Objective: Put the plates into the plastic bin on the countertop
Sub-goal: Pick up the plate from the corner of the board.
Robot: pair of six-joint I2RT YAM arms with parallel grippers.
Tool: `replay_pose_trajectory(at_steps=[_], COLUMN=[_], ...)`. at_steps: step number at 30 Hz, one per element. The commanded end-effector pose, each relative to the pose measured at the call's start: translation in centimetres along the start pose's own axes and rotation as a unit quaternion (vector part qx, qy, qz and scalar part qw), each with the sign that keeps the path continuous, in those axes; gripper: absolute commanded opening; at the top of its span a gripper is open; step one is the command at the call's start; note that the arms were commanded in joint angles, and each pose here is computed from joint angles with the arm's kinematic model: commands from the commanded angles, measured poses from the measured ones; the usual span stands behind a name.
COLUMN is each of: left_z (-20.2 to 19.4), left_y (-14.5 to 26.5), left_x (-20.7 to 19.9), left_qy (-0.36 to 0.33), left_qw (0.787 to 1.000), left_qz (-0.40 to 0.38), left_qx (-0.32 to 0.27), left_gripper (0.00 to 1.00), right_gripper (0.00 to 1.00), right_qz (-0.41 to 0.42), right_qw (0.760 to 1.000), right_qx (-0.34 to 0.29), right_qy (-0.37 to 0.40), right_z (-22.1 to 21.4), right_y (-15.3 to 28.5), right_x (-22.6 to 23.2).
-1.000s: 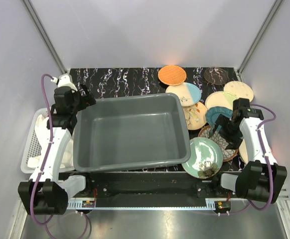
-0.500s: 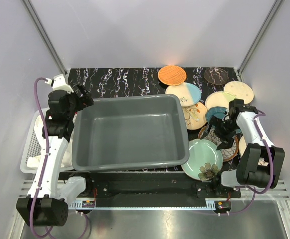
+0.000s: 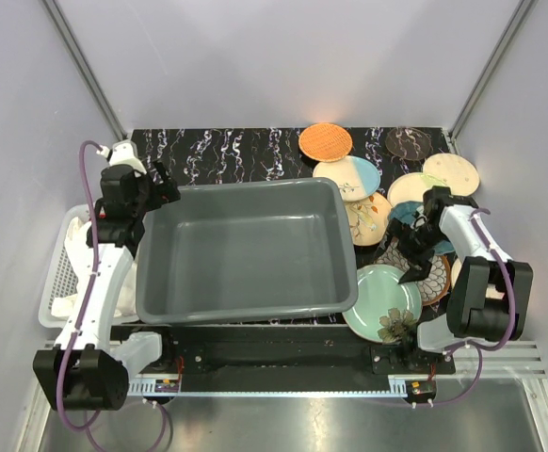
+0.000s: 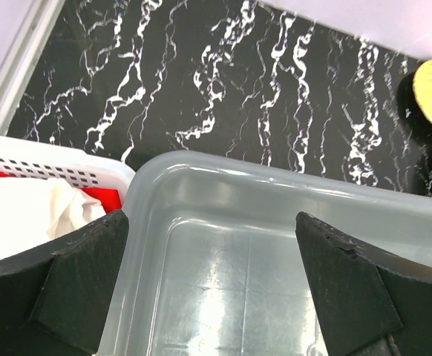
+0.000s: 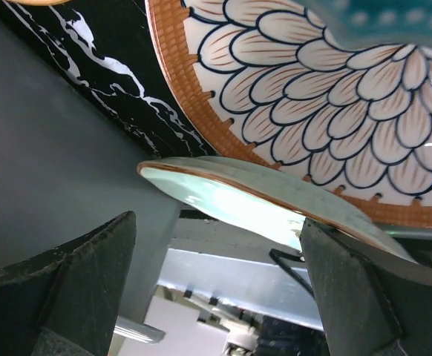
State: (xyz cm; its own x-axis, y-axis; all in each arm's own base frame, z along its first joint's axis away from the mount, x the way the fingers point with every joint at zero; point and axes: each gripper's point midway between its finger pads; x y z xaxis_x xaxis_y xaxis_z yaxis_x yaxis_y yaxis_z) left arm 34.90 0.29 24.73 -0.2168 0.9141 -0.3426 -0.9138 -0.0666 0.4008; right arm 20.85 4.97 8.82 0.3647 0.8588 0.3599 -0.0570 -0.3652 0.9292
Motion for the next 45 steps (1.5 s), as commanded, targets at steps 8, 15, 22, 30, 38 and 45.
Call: replay_pose_trajectory(at_steps=[8, 15, 22, 30, 38, 45], left_z=[2.2, 1.0, 0.1, -1.1, -1.8, -1.9], left_y=[-0.5, -1.0, -1.0, -0.5, 0.6, 0.8], left_x=[-1.4, -1.1, -1.5, -4.7, -4.9, -4.8], left_qy=[0.004, 0.003, -0.004, -0.088, -0.133, -0.142], left_qw=[1.000, 1.000, 0.999, 0.994, 0.989, 0.988], left_qz=[-0.020, -0.008, 0.000, -0.029, -0.038, -0.041], left_qx=[-0.013, 0.020, 0.037, 0.049, 0.042, 0.040], left_gripper=[0.99, 0.99, 0.99, 0.99, 0.99, 0.99], right_gripper=[1.00, 1.00, 0.95, 0.91, 0.86, 0.83], right_qz=[-0.089, -0.093, -0.100, -0.166, -0.224, -0.249], right_qw=[0.987, 0.966, 0.923, 0.879, 0.854, 0.853], right_qx=[-0.024, -0.011, -0.002, -0.009, -0.015, -0.017], right_qy=[-0.135, -0.240, -0.372, -0.448, -0.469, -0.459], right_z=[2.6, 2.5, 0.7, 0.4, 0.9, 2.6], right_y=[2.6, 2.8, 2.0, 0.3, -0.6, -0.9], right_x=[1.0, 2.3, 3.2, 1.8, 0.1, -0.2])
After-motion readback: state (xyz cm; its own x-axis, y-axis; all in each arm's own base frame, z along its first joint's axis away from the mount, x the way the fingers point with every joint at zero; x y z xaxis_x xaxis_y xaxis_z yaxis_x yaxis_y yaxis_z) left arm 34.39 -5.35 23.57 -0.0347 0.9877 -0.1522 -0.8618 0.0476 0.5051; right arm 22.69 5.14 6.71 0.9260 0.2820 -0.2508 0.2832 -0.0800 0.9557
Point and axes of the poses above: each gripper's point midway between its finger pads, its own y axis back along the fingers, its own x axis along the line the jaws close on, z = x × y, and after that the axes turned 7 degrees about y, right-handed
